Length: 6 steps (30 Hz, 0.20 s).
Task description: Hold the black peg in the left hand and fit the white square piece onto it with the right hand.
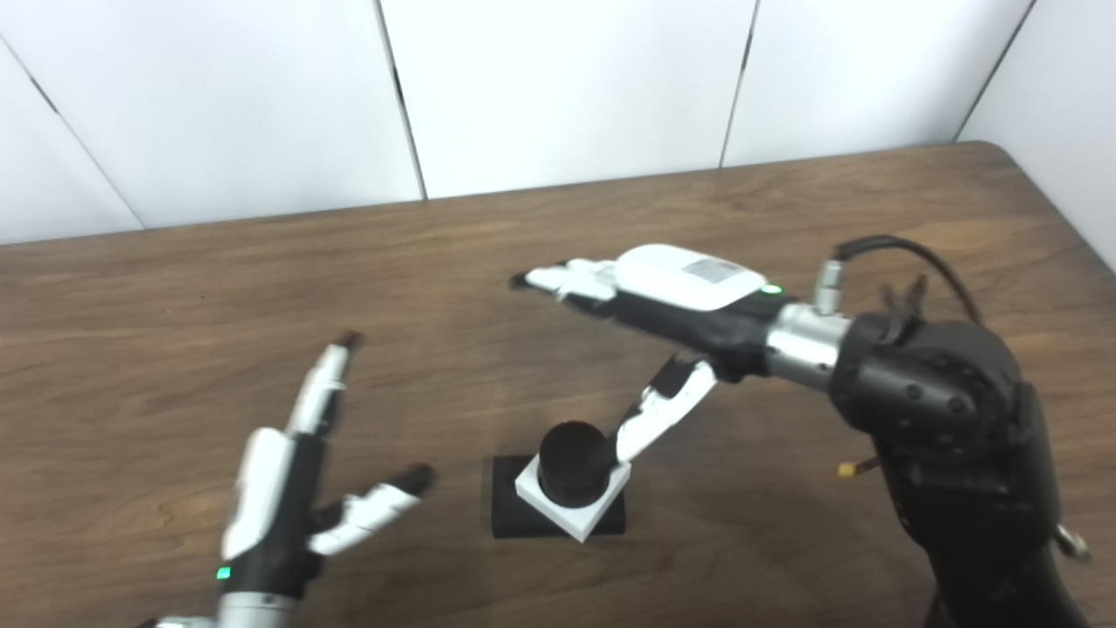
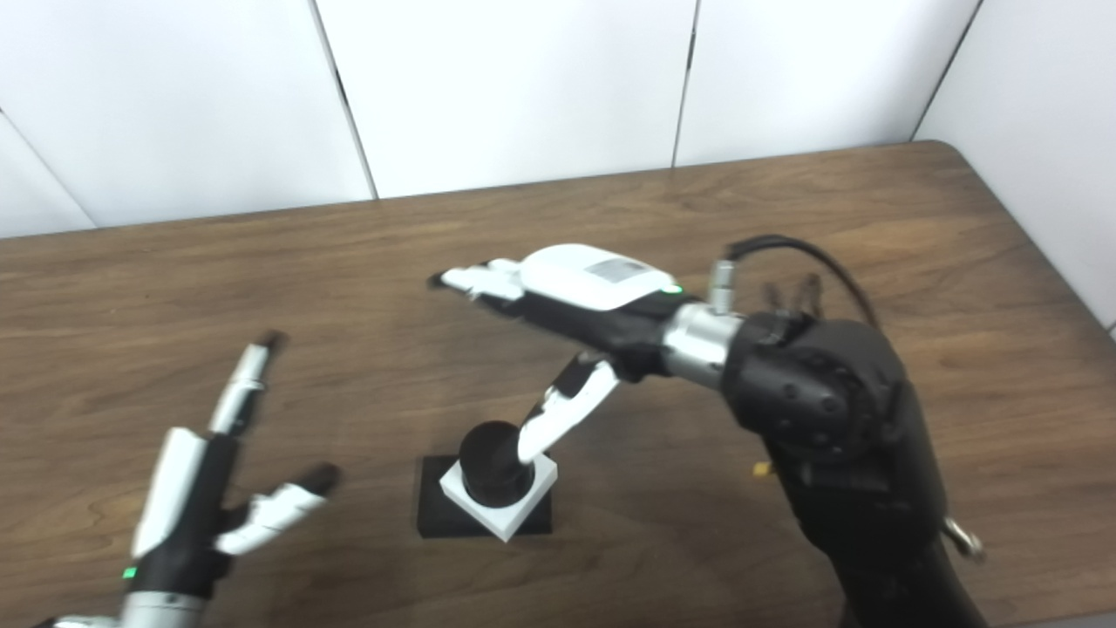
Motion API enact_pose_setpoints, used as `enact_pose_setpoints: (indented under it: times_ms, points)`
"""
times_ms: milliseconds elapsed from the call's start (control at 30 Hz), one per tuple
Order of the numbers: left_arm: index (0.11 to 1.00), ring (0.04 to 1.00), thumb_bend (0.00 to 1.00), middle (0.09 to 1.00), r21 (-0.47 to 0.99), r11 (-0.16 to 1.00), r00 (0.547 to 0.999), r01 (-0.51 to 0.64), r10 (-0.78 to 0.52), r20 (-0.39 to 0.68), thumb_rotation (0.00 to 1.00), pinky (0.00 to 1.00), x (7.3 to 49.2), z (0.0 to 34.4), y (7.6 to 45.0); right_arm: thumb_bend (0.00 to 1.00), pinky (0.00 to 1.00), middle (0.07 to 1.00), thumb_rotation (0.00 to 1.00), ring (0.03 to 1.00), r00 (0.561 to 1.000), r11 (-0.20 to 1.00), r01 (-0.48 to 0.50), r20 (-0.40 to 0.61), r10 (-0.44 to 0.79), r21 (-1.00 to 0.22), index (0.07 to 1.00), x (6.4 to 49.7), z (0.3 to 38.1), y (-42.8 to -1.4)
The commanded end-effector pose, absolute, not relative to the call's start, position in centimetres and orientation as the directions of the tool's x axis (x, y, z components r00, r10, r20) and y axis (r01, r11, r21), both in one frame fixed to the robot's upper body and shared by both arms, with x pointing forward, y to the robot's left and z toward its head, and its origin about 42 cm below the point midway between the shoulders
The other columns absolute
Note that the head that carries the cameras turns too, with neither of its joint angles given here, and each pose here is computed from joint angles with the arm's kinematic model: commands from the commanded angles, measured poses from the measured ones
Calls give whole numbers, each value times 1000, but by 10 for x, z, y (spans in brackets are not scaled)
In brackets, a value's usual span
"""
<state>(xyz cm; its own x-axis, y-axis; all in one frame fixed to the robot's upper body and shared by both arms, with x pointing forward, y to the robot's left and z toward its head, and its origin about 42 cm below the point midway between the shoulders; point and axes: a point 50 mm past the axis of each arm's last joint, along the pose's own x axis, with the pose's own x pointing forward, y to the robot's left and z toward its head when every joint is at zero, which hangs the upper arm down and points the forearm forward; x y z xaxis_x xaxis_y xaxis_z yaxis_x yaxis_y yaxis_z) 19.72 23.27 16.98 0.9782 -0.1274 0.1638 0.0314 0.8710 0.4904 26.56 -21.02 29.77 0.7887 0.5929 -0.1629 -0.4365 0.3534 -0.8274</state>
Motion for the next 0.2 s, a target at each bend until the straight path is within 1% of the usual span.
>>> enact_pose_setpoints:
  times_ms: [0, 33, 67, 100, 133, 167]
  points:
    - [1000, 1000, 914, 1000, 336, 941, 977, -47, -27, 211, 985, 997, 204, 175, 239, 790, 917, 1000, 795, 1000, 843, 477, -372, -75, 532, -797, 1000, 260, 289, -224]
    - [1000, 1000, 870, 997, 269, 961, 981, -62, 9, 193, 995, 999, 205, 173, 246, 721, 905, 1000, 866, 997, 873, 549, -345, -46, 485, -761, 1000, 256, 278, -231]
    - [1000, 1000, 859, 996, 202, 977, 983, -75, 39, 177, 997, 1000, 205, 171, 250, 701, 904, 1000, 883, 996, 895, 599, -318, -24, 446, -735, 1000, 253, 269, -237]
    - [999, 1000, 811, 988, 156, 984, 985, -82, 56, 165, 999, 1000, 204, 169, 253, 617, 893, 1000, 952, 986, 907, 630, -298, -8, 420, -717, 1000, 251, 264, -240]
    - [999, 1000, 795, 985, 91, 992, 986, -90, 75, 151, 1000, 1000, 205, 167, 257, 588, 889, 1000, 976, 982, 922, 690, -284, 7, 386, -666, 1000, 246, 255, -244]
    - [993, 990, 747, 979, 49, 994, 987, -97, 90, 131, 1000, 1000, 205, 163, 262, 522, 915, 1000, 988, 987, 932, 761, -277, 30, 362, -586, 1000, 242, 247, -248]
